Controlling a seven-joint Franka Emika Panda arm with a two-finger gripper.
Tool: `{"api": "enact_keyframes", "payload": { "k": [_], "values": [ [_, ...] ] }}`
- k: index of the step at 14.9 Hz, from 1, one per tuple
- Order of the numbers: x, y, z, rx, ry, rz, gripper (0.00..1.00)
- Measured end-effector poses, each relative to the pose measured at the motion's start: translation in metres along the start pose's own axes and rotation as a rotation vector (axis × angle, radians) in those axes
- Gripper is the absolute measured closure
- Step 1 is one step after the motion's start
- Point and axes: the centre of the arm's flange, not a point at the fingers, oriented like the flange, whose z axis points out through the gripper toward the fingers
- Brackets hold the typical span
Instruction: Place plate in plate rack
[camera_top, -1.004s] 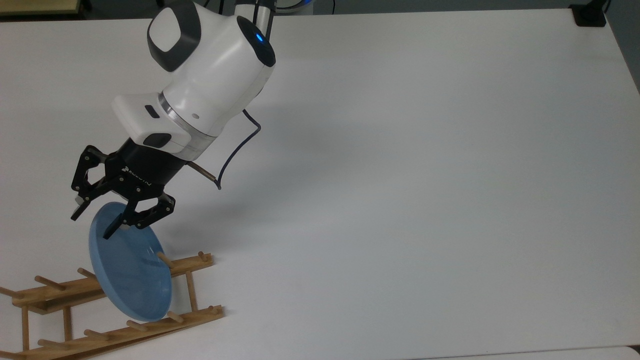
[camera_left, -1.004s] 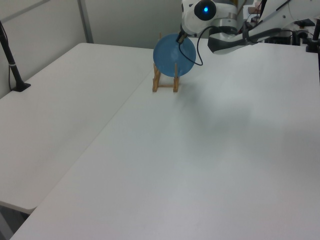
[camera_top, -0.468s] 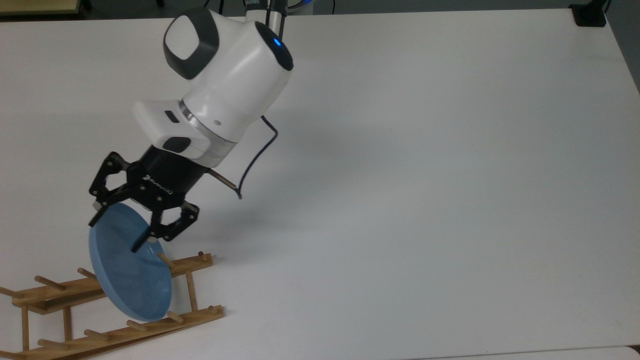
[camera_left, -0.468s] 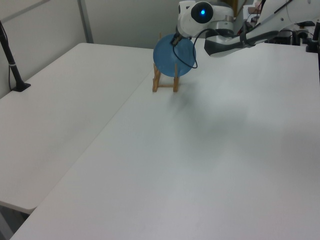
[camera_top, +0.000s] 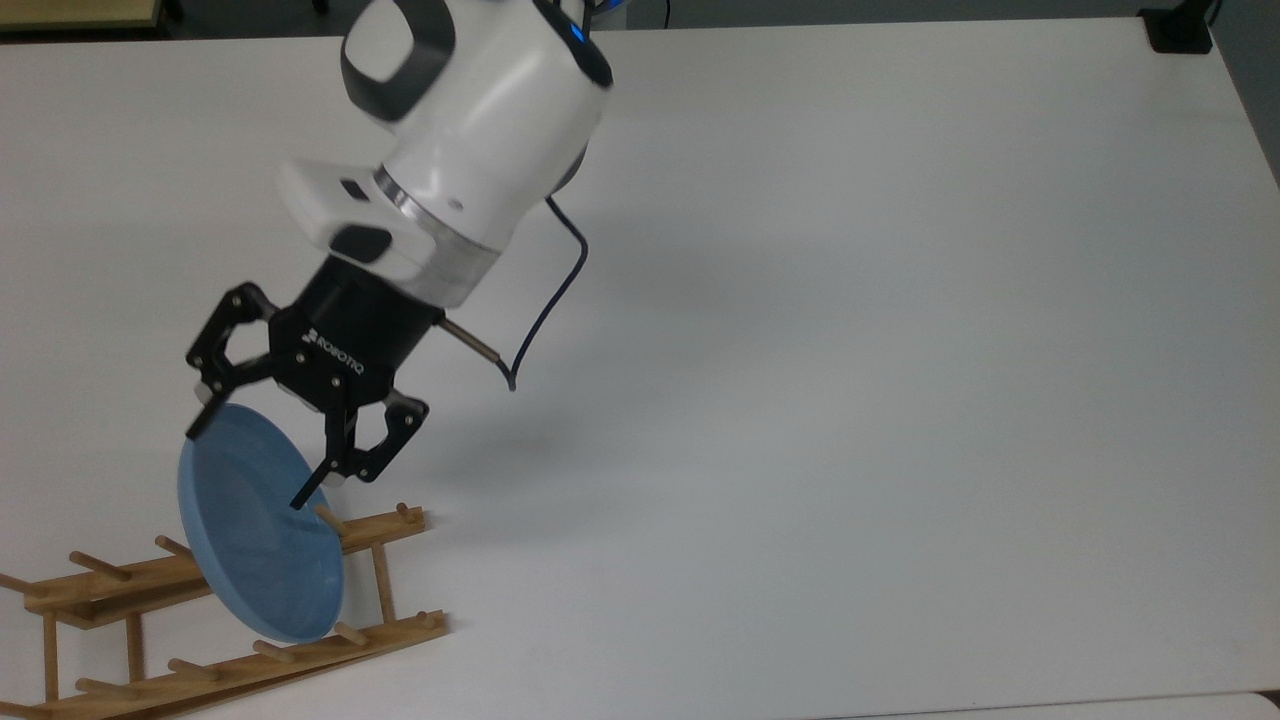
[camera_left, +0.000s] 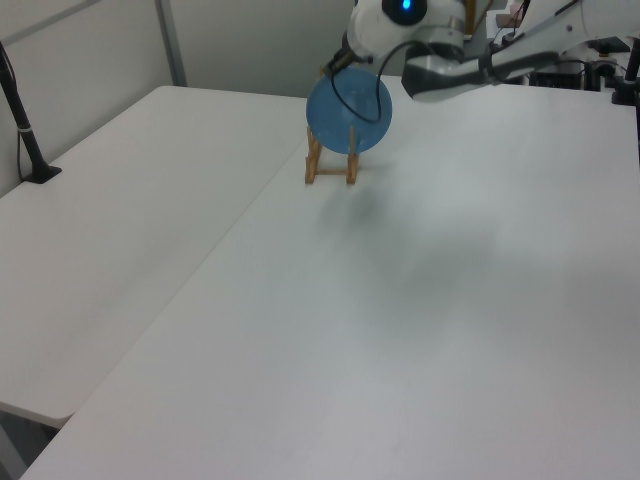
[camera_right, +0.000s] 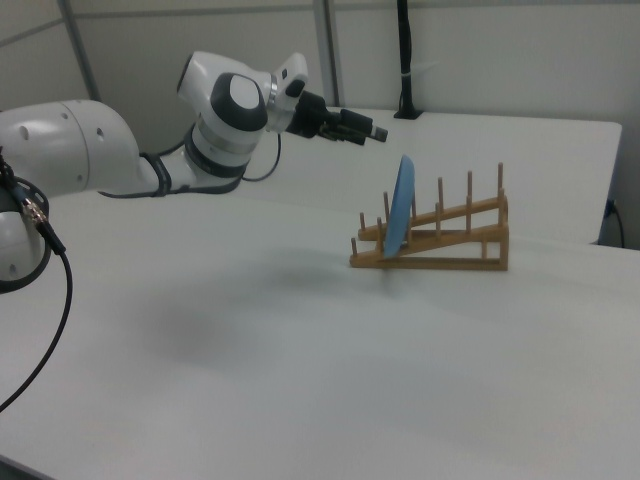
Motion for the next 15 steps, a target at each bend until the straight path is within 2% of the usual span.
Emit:
{"api": "enact_keyframes", "payload": {
  "k": [2, 3, 6, 9, 12, 15],
  "values": [
    [0.023, 0.011, -0.026, 0.093, -0.030, 0.158, 0.11],
    [0.030, 0.015, -0.040, 0.127, -0.062, 0.208, 0.03],
    [0.034, 0.008, -0.096, 0.236, -0.270, 0.244, 0.00],
    [0.012, 0.005, -0.150, 0.358, -0.512, 0.154, 0.00],
    [-0.032, 0.009, -0.194, 0.421, -0.718, -0.029, 0.00],
    [-0.056, 0.035, -0.194, 0.517, -0.842, -0.120, 0.00]
  ]
}}
